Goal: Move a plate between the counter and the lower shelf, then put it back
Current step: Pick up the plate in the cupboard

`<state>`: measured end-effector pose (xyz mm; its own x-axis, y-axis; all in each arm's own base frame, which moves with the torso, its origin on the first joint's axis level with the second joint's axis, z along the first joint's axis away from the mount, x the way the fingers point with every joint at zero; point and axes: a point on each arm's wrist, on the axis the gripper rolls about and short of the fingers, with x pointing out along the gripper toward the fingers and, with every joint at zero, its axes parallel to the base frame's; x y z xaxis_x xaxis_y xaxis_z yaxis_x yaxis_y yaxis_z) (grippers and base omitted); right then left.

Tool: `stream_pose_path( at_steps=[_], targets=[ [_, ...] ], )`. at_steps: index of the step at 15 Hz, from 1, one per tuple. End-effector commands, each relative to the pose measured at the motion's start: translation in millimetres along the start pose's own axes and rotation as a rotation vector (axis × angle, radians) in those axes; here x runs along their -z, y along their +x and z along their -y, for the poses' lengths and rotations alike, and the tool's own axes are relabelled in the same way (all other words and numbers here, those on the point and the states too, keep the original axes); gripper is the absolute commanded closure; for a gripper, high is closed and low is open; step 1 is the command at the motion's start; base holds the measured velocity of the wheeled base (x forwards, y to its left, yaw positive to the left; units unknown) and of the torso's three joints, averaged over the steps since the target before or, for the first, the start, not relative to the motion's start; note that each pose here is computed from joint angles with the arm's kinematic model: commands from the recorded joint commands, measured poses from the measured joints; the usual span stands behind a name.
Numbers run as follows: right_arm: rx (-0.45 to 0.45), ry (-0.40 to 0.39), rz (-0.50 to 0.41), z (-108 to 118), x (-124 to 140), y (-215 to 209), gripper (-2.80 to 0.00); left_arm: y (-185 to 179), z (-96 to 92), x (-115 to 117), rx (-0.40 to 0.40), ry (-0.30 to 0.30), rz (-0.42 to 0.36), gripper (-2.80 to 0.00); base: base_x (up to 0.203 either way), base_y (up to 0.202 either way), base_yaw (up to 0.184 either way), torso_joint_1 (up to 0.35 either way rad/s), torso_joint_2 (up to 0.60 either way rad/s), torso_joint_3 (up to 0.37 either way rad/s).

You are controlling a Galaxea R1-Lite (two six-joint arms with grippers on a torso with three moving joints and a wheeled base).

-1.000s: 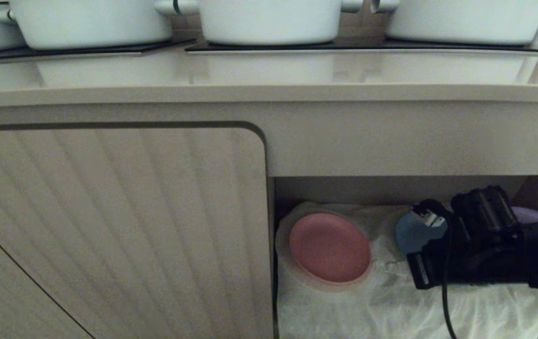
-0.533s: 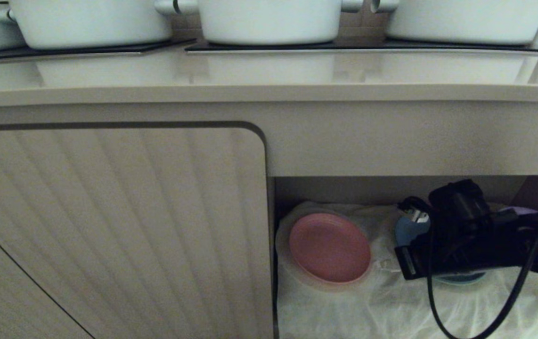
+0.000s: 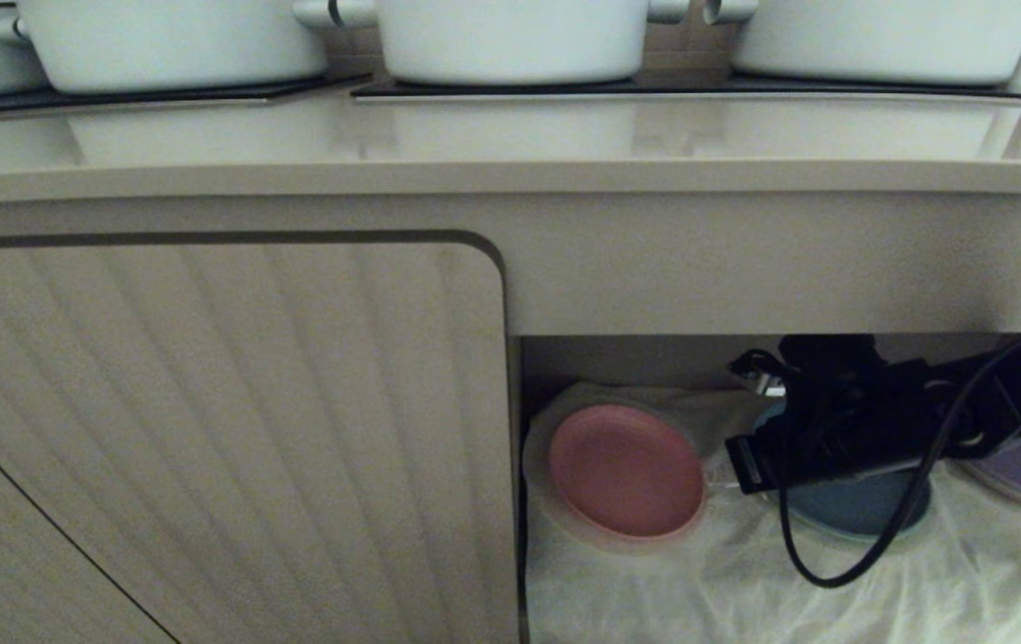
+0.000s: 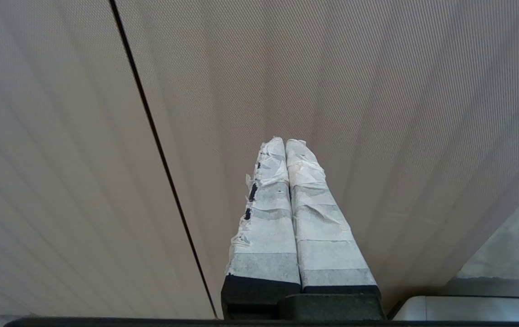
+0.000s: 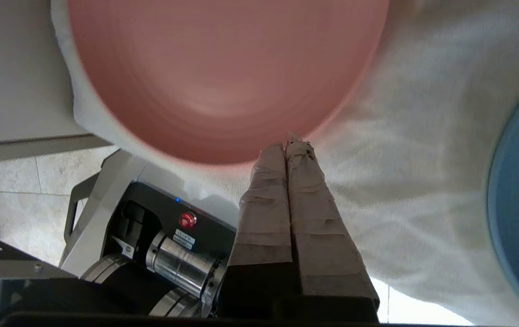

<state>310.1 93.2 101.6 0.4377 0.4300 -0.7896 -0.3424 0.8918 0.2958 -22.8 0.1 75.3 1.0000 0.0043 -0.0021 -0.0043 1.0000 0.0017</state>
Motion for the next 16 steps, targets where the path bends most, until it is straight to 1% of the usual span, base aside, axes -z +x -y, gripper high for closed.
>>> stream_pose_path(
  at_steps=[1, 5, 6, 9, 16],
  targets=[
    [-0.003, 0.000, -0.001, 0.9, -5.3, 6.1, 0.00, 0.0, 0.0, 0.0, 0.000, 0.000, 0.001, 0.00, 0.000, 0.000, 0.000, 0.000, 0.00, 0.000],
    [0.000, 0.007, -0.026, 2.3, -7.6, 10.2, 0.00, 0.0, 0.0, 0.0, 0.000, 0.000, 0.001, 0.00, 0.000, 0.000, 0.000, 0.000, 0.00, 0.000],
    [0.003, 0.006, -0.025, 2.8, -7.4, 11.3, -2.80, 0.0, 0.0, 0.0, 0.000, 0.000, 0.001, 0.00, 0.000, 0.000, 0.000, 0.000, 0.00, 0.000],
    [0.048, 0.011, -0.034, 5.6, -5.0, 16.4, -2.80, 0.0, 0.0, 0.0, 0.000, 0.000, 0.001, 0.00, 0.000, 0.000, 0.000, 0.000, 0.00, 0.000],
    [0.055, 0.016, -0.051, 7.8, -4.6, 24.7, -2.80, 0.0, 0.0, 0.0, 0.000, 0.000, 0.001, 0.00, 0.000, 0.000, 0.000, 0.000, 0.00, 0.000]
  ],
)
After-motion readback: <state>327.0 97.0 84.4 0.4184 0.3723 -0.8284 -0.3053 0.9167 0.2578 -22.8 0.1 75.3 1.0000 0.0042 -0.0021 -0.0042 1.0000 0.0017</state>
